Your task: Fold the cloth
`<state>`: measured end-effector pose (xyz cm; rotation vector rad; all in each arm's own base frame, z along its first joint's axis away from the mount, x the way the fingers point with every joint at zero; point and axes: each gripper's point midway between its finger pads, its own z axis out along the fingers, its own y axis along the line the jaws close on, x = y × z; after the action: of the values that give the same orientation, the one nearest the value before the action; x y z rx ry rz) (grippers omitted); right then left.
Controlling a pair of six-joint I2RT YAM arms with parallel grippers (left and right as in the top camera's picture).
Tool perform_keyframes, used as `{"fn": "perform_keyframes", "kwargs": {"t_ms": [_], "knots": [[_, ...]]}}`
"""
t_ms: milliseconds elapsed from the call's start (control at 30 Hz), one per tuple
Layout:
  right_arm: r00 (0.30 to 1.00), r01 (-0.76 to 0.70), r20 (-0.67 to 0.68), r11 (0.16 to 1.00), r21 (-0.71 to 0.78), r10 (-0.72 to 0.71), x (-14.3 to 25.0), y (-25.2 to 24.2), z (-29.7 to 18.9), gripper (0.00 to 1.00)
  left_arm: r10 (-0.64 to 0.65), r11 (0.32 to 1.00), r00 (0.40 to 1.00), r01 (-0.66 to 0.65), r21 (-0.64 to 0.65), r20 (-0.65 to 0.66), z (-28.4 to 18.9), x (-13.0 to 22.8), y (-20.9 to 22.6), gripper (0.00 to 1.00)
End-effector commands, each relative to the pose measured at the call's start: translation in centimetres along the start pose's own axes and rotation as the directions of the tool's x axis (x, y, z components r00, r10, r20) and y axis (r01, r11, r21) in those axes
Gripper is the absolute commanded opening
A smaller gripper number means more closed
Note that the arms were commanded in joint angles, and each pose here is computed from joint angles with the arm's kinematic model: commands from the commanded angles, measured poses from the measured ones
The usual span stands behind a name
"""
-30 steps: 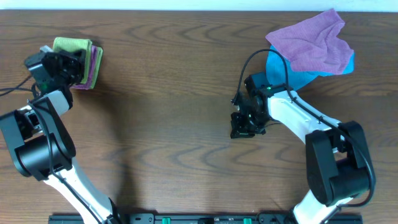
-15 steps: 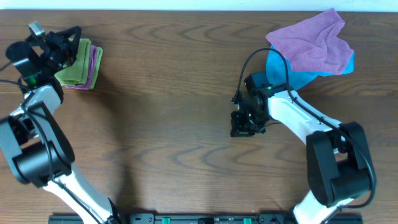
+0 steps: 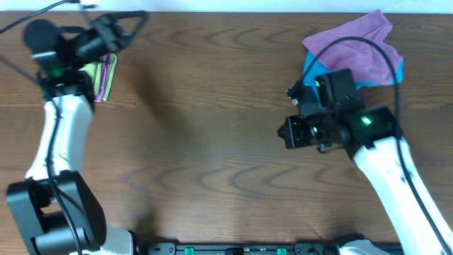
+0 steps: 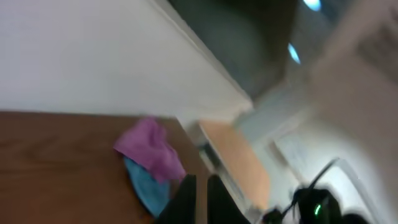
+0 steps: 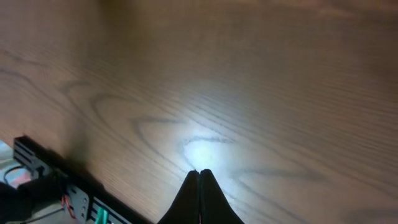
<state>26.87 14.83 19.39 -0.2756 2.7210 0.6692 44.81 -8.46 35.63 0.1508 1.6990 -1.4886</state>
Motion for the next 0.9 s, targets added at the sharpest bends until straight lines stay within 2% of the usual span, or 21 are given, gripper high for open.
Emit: {"fn": "perform_keyframes", "kwargs": {"t_ms": [0,33,67,100,167,200,267,333,433,500,567,600,667,733,833,867], "knots": [[0.993,0.052,0.106,0.997,0.064,-0.058,-0.5,-0.1,-3.2,0.02,0.116,0.988,0.989,-0.104,0.116,-0.095,3.0,2.4,-4.6,0.28],[0.988,0.065,0.137,0.995,0.076,-0.075,-0.5,0.0,-4.1,0.03,0.119,0.985,0.987,-0.105,0.134,-0.105,4.0,3.1,-5.2,0.47],[0.981,0.089,0.163,0.993,0.079,-0.101,-0.4,0.3,-4.9,0.11,0.140,0.981,0.983,-0.122,0.152,-0.115,5.0,3.8,-5.6,0.77],[0.975,0.108,0.185,0.991,0.079,-0.121,-0.3,0.6,-5.6,0.22,0.165,0.976,0.979,-0.144,0.166,-0.120,5.7,4.4,-5.8,0.96],[0.966,0.122,0.218,0.989,0.079,-0.136,-0.2,0.9,-6.6,0.44,0.202,0.970,0.974,-0.184,0.160,-0.104,6.7,4.8,-5.5,0.96],[0.963,0.125,0.231,0.989,0.082,-0.141,-0.2,1.0,-7.0,0.49,0.211,0.972,0.974,-0.199,0.128,-0.087,7.1,4.7,-4.7,0.96],[0.957,0.137,0.246,0.987,0.086,-0.155,-0.1,1.2,-7.5,0.52,0.199,0.980,0.979,-0.199,0.003,-0.040,7.3,3.9,-2.0,0.96],[0.952,0.153,0.250,0.983,0.101,-0.174,-0.1,1.1,-7.6,0.56,0.176,0.964,0.984,-0.170,-0.203,0.013,6.7,3.0,2.2,0.96],[0.950,0.126,0.260,0.973,0.195,-0.175,-0.6,-0.6,-7.9,0.55,0.179,0.865,0.983,-0.139,-0.482,0.038,4.0,2.5,8.0,0.96],[0.946,0.106,0.271,0.960,0.260,-0.178,-0.9,-1.7,-8.2,0.53,0.190,0.811,0.982,-0.170,-0.560,-0.024,2.4,3.3,9.9,0.96],[0.945,0.103,0.274,0.957,0.271,-0.179,-1.0,-1.9,-8.3,0.50,0.174,0.777,0.980,-0.200,-0.597,-0.101,1.2,4.8,10.4,0.96],[0.945,0.103,0.273,0.958,0.269,-0.179,-1.0,-1.8,-8.3,0.52,0.159,0.737,0.977,-0.215,-0.641,-0.146,0.1,5.7,10.6,0.96],[0.946,0.103,0.271,0.958,0.269,-0.177,-0.7,-1.8,-8.4,0.65,0.155,0.629,0.963,-0.267,-0.730,-0.219,-2.3,6.7,10.7,0.96],[0.948,0.096,0.269,0.959,0.267,-0.170,-0.3,-1.8,-8.7,0.82,0.162,0.521,0.949,-0.314,-0.794,-0.269,-4.7,7.0,9.6,0.96],[0.948,0.081,0.277,0.961,0.263,-0.156,0.7,-1.6,-9.5,0.99,0.162,0.455,0.947,-0.322,-0.830,-0.279,-7.4,7.4,6.3,0.96],[0.944,0.084,0.288,0.962,0.262,-0.160,1.1,-1.4,-10.0,0.99,0.162,0.455,0.947,-0.322,-0.830,-0.278,-8.0,7.6,5.0,0.95]]}}
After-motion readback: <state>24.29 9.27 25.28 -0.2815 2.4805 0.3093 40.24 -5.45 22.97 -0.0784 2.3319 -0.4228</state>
